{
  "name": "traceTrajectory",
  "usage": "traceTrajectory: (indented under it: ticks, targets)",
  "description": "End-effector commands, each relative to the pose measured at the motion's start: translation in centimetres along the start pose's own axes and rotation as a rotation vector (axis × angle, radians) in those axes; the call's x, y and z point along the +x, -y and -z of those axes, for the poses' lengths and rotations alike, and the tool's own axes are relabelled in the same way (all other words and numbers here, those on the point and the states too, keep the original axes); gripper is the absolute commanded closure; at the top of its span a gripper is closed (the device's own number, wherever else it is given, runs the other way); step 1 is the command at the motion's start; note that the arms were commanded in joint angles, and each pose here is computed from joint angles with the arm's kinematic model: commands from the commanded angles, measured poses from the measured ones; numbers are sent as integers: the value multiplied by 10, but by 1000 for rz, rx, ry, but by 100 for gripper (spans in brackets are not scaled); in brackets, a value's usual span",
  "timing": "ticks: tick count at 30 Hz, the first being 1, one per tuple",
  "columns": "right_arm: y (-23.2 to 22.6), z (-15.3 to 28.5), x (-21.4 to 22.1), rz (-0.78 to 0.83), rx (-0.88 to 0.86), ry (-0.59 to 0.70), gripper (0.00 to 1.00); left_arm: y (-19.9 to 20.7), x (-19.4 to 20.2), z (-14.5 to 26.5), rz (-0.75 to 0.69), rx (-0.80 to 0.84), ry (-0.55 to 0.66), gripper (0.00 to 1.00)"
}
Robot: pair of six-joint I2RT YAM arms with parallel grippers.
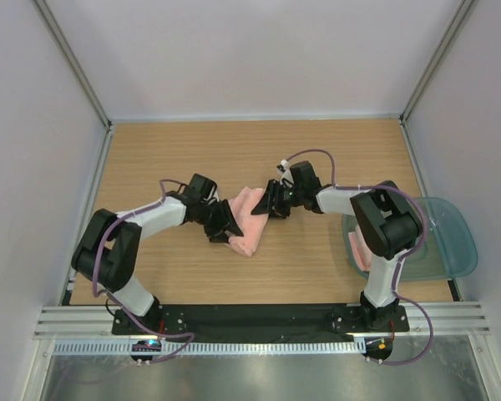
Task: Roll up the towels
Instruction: Roll the towel
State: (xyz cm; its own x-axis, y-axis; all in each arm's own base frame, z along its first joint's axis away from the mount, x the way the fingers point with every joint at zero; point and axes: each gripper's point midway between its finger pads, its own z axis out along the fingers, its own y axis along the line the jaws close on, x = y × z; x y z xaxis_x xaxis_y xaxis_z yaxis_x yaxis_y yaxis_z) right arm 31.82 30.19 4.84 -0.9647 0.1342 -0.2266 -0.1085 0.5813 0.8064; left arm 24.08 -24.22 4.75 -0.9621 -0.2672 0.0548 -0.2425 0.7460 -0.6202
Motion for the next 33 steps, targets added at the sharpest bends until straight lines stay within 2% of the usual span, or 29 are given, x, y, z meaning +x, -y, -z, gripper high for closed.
traceTrajectory:
  ticks: [1,2,3,5,6,9,10,14,23,29,33]
  targets:
    - [15,2,2,16,125,-23,59,-35,-2,16,-115,-271,107,51]
    - [15,1,2,18,138,-26,60,-33,-2,19,-148,-294,123,50]
    - [18,3,6,11,160,-44,60,-22,-13,29,-206,-323,197,50]
    - [13,2,5,22,163,-49,60,-12,-3,36,-292,-376,227,48]
    - [14,3,8,15,176,-62,59,-2,-14,48,-341,-406,319,48]
    - [10,2,9,28,195,-73,60,16,-7,59,-448,-443,398,47]
    - [6,1,8,40,195,-75,59,22,-13,67,-486,-470,464,47]
    - [3,1,10,49,209,-86,60,43,-2,70,-624,-490,526,46]
    - [-1,-3,13,57,222,-110,60,48,21,25,-851,-580,450,41]
    - [0,-2,15,57,231,-123,59,33,27,-8,-861,-598,385,36]
    - [1,-3,16,56,233,-131,60,6,32,-29,-850,-647,317,33]
